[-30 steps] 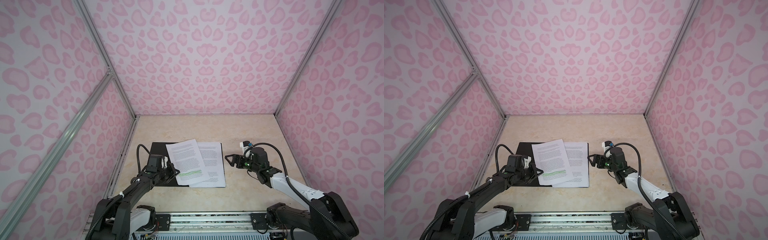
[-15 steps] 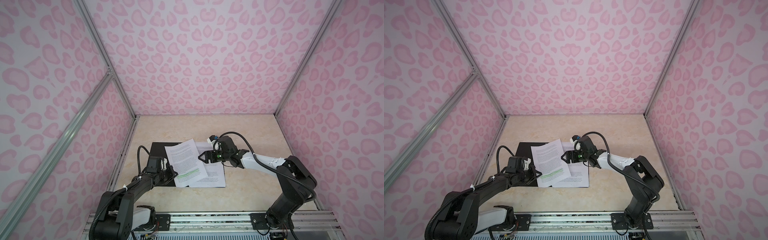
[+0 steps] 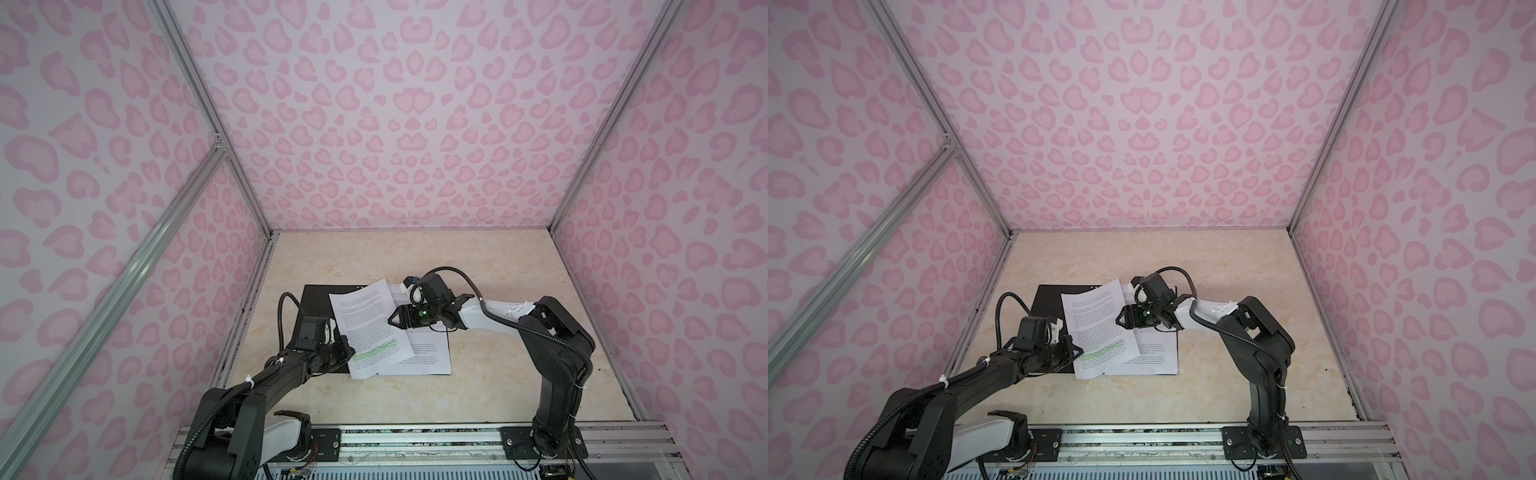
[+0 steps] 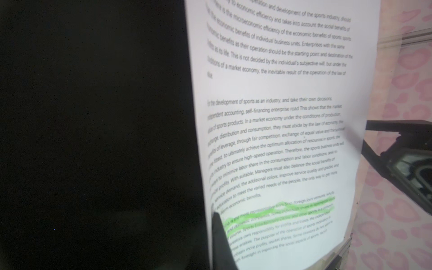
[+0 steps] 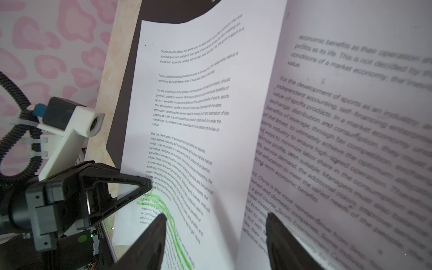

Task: Put the files into the folder
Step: 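Lower the sheet onto the stack with the left gripper while the right gripper presses it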

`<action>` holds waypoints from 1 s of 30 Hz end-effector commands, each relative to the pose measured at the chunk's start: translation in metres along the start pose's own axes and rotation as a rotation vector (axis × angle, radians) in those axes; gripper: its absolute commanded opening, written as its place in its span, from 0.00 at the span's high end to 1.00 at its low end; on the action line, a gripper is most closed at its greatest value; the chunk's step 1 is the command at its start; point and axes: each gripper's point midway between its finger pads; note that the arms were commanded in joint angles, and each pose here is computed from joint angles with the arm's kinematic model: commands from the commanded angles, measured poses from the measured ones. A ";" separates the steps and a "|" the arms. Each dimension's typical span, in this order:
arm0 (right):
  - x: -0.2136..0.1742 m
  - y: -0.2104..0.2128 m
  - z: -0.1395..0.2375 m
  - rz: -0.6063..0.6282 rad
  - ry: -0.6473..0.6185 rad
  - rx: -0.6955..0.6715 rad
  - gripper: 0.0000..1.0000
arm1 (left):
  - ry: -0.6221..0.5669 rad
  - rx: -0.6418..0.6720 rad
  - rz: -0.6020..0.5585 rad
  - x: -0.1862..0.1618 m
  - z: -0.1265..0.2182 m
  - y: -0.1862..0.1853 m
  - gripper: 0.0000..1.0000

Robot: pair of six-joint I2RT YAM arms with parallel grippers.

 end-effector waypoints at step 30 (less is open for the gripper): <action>0.017 0.004 -0.015 -0.167 -0.019 0.095 1.00 | -0.020 -0.026 -0.056 0.002 0.003 -0.009 0.85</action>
Point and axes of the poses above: each gripper's point midway between its finger pads, its own z axis back along the fingers, its own y axis along the line the jaws close on, x = y × z, and after that the axes turned 14 degrees about z, right-handed
